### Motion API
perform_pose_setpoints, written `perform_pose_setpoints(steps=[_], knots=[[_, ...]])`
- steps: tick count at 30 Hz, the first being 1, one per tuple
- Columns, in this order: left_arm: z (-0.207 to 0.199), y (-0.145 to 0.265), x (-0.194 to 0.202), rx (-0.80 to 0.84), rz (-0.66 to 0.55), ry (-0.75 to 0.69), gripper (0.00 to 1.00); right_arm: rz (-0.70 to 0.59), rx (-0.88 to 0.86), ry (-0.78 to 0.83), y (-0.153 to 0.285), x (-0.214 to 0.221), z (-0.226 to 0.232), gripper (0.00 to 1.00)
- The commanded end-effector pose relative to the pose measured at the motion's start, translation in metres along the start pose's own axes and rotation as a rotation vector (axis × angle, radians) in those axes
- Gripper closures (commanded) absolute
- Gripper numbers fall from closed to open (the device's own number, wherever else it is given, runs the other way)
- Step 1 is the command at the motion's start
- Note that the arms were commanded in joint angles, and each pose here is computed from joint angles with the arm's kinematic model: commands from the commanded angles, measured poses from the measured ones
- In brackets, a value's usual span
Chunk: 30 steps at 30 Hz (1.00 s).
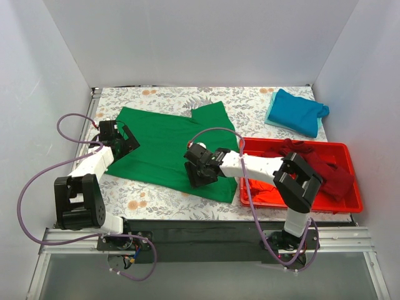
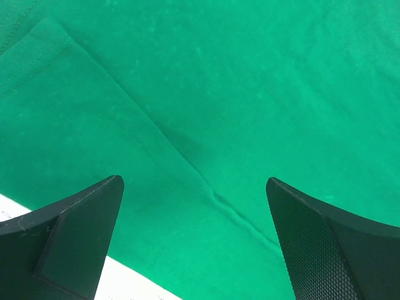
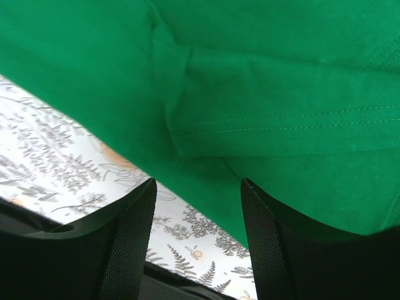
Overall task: Fold and stack the t-shirts
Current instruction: Fold the tshirt
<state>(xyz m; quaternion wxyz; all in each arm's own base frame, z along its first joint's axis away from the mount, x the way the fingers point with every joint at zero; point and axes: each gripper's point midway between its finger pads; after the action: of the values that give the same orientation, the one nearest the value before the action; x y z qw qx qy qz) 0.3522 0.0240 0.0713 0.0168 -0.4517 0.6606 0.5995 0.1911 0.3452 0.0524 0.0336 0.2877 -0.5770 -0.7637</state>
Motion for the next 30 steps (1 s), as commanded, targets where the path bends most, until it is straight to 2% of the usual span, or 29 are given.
perform_pose_setpoints(steps=[1,13,30], knots=[[-0.008,0.004,-0.008,0.046,-0.026,-0.008,0.02,-0.024,0.032,0.01,0.0,-0.011,0.0,0.38],[-0.01,0.004,-0.005,0.057,-0.014,-0.004,0.02,-0.039,0.05,0.016,-0.012,-0.022,0.004,0.42],[-0.01,0.003,-0.002,0.064,0.001,-0.005,0.02,-0.012,0.091,0.024,-0.029,-0.016,-0.003,0.58]])
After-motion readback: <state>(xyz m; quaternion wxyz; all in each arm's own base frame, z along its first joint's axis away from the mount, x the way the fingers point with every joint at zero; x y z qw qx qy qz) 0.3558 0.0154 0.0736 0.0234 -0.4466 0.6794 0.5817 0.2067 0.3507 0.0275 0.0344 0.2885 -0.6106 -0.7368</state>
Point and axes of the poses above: each gripper's point midway between its finger pads, its own y axis back along the fingers, its own z axis along the line the jaws close on, x = y × z, and after that the axes turned 4 degrees about y, right-handed
